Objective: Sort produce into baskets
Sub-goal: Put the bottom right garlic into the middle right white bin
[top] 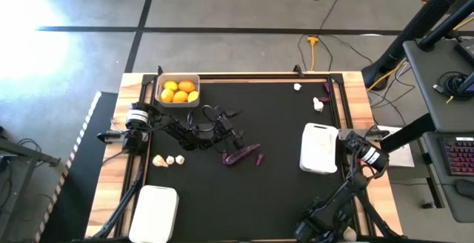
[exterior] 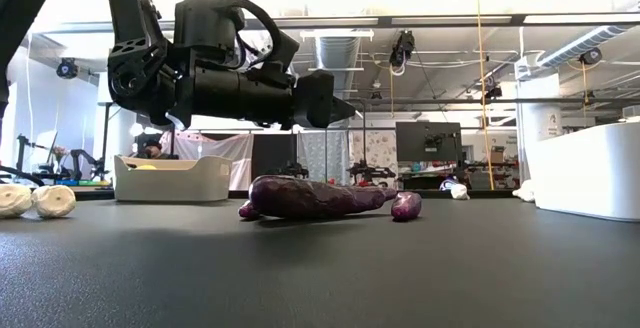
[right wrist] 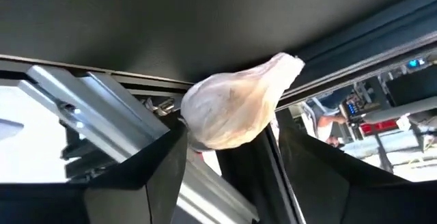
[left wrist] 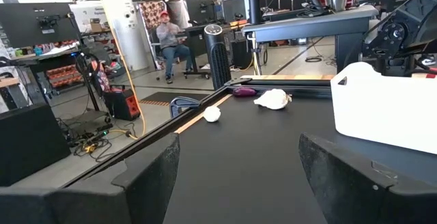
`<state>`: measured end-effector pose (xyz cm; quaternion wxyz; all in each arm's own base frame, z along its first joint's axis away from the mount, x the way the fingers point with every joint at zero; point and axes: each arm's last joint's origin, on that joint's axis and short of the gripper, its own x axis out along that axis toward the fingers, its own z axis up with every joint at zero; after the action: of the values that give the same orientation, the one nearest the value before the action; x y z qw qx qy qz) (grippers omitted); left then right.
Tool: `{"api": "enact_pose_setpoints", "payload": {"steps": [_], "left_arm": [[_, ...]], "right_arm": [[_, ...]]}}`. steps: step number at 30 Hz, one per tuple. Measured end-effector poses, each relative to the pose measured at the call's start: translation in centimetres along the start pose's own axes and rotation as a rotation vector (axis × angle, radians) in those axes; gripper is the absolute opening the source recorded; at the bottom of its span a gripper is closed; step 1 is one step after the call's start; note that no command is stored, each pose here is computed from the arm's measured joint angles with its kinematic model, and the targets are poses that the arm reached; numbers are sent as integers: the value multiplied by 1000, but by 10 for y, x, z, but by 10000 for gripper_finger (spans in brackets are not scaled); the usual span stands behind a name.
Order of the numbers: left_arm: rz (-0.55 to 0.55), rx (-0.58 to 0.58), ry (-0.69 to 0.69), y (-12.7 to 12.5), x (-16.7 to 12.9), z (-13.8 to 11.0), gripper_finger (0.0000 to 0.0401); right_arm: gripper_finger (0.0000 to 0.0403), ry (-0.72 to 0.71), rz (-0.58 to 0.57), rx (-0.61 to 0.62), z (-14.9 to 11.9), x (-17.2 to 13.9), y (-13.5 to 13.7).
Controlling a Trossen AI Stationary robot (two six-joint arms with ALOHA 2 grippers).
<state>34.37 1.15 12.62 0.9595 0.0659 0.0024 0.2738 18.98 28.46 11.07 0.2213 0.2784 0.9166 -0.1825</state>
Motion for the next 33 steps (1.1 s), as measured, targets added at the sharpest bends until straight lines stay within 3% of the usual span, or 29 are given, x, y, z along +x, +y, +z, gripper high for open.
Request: {"api": "enact_pose_setpoints", "payload": {"steps": [10,14,25,33], "left_arm": [[0,0,0,0,0,0,283],[0,0,0,0,0,0,283],[0,0,0,0,0,0,283],[0,0,0,0,0,0,283]], "right_arm": [[215,8,-40,24,14,1,-15],[215,-66,-57,48,18,-11,-22],[216,-148,4,103,-2,-35,-33],[276,-120,14,113,-11,-17,-25]]}}
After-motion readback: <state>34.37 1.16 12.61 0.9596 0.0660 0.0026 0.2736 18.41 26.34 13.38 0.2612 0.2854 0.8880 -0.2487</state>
